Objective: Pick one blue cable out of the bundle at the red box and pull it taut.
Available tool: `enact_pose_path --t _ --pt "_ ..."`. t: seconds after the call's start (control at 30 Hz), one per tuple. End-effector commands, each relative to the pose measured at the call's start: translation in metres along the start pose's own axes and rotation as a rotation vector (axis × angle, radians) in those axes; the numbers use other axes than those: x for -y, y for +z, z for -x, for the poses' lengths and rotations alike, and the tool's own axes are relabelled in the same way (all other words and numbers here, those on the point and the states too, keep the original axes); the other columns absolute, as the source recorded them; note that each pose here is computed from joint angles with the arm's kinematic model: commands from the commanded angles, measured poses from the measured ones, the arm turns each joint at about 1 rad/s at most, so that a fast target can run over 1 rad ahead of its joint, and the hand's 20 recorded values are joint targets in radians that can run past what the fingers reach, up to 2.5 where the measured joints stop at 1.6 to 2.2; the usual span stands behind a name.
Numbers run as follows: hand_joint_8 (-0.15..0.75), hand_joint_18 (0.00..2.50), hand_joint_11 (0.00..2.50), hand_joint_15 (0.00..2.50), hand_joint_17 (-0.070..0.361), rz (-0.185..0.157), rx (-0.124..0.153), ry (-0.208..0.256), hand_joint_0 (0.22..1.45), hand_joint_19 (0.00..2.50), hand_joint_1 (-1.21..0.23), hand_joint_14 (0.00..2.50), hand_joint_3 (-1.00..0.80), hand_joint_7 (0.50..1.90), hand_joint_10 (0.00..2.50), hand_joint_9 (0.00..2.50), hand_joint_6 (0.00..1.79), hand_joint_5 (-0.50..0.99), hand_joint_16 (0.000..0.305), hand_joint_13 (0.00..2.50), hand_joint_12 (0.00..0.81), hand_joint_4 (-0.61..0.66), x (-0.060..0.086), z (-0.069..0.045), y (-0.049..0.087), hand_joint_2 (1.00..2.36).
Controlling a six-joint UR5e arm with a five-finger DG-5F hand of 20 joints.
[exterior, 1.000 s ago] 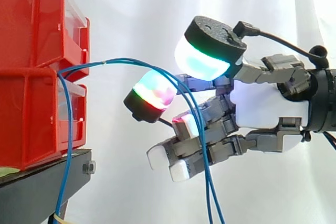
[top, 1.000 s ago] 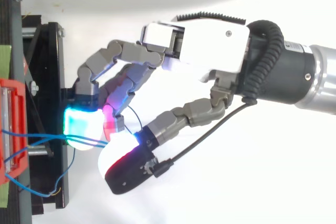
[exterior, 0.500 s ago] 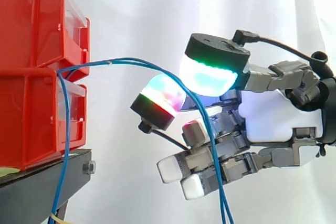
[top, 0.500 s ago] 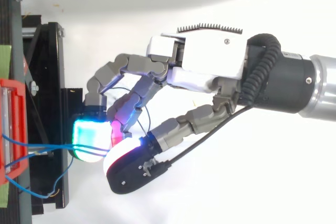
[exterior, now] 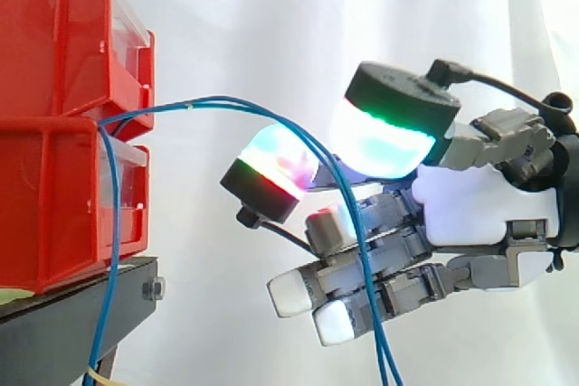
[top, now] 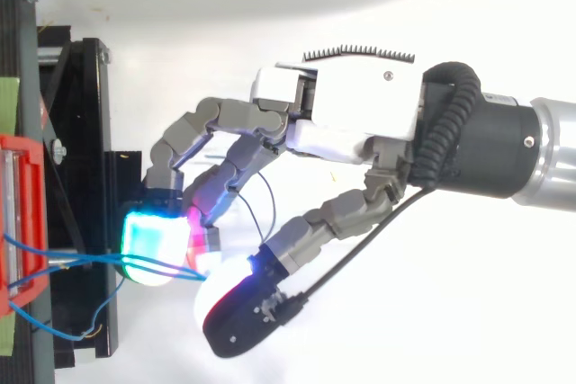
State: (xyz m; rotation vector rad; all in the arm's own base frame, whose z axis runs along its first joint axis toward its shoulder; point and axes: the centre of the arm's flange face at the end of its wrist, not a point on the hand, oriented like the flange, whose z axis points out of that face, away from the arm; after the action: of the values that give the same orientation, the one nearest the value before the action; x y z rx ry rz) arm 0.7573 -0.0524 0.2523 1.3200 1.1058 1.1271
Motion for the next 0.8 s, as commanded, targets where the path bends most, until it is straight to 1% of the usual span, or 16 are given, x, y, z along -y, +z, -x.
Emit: enact_pose_path --t 0.0,0.03,0.07,0.17,0.2,0.23,0.27,0.3,0.37,0.47,0.53,0.6,0.77 --pt "0.379 0.70 0.94 0.42 0.128 0.000 0.000 0.000 0.47 0.40 -1.02 0.01 -0.50 0.66 0.00 0.92 0.98 -0.18 0.057 0.76 0.405 0.03 0.0001 0.0001 0.0000 1.00" --pt "0.391 0.71 0.94 0.41 0.132 0.000 -0.002 0.000 0.45 0.40 -1.00 0.01 -0.50 0.67 0.00 0.92 0.98 -0.17 0.058 0.76 0.414 0.04 0.0001 -0.0011 -0.0001 1.00" --pt "0.409 0.72 0.92 0.42 0.138 0.000 0.000 0.000 0.42 0.41 -0.96 0.01 -0.50 0.70 0.00 0.95 0.97 -0.16 0.061 0.77 0.430 0.03 0.0001 0.0001 0.0000 1.00" --pt "0.443 0.74 0.88 0.41 0.147 0.000 -0.002 0.000 0.39 0.43 -0.79 0.01 -0.50 0.77 0.00 1.03 0.93 -0.12 0.065 0.80 0.453 0.03 0.0001 -0.0011 -0.0001 1.00" --pt "0.443 0.74 0.86 0.41 0.145 0.000 0.000 0.000 0.40 0.45 -0.72 0.01 -0.50 0.80 0.00 1.05 0.93 -0.12 0.065 0.81 0.455 0.03 0.0001 0.0001 0.0000 1.00" --pt "0.440 0.73 0.85 0.41 0.142 0.000 -0.002 0.000 0.41 0.46 -0.70 0.01 -0.50 0.81 0.00 1.06 0.92 -0.11 0.063 0.82 0.451 0.03 0.0001 -0.0011 -0.0001 1.00" --pt "0.436 0.72 0.87 0.42 0.139 0.000 0.000 0.000 0.43 0.46 -0.69 0.01 -0.50 0.83 0.01 1.07 0.92 -0.11 0.062 0.82 0.441 0.03 0.0001 0.0001 0.0000 1.00" --pt "0.423 0.69 0.85 0.42 0.130 0.000 -0.002 0.000 0.47 0.47 -0.70 0.01 -0.50 0.85 0.01 1.07 0.92 -0.11 0.058 0.81 0.425 0.02 0.0001 -0.0011 -0.0001 1.00" --pt "0.409 0.68 0.85 0.42 0.122 0.000 0.000 0.000 0.51 0.48 -0.72 0.01 -0.49 0.87 0.01 1.07 0.92 -0.11 0.054 0.80 0.407 0.01 0.0001 0.0001 0.0000 1.00" --pt "0.393 0.69 0.87 0.43 0.114 0.001 -0.002 0.000 0.59 0.49 -0.77 0.01 -0.39 0.89 0.01 1.07 0.92 -0.12 0.051 0.81 0.388 0.02 0.0000 -0.0012 0.0001 1.01" --pt "0.389 0.69 0.88 0.43 0.113 0.003 -0.002 0.001 0.60 0.47 -0.79 0.01 -0.37 0.89 0.01 1.07 0.92 -0.12 0.050 0.82 0.387 0.01 -0.0002 -0.0012 0.0002 1.01" --pt "0.390 0.72 0.89 0.42 0.113 0.003 0.000 0.001 0.63 0.46 -0.82 0.01 -0.34 0.84 0.01 1.07 0.94 -0.13 0.050 0.83 0.384 0.01 -0.0002 0.0000 0.0003 1.01" --pt "0.382 0.73 0.90 0.42 0.112 0.000 0.000 0.000 0.67 0.45 -0.85 0.01 -0.31 0.81 0.01 1.05 0.96 -0.14 0.050 0.82 0.380 -0.04 0.0001 0.0001 0.0000 1.02"
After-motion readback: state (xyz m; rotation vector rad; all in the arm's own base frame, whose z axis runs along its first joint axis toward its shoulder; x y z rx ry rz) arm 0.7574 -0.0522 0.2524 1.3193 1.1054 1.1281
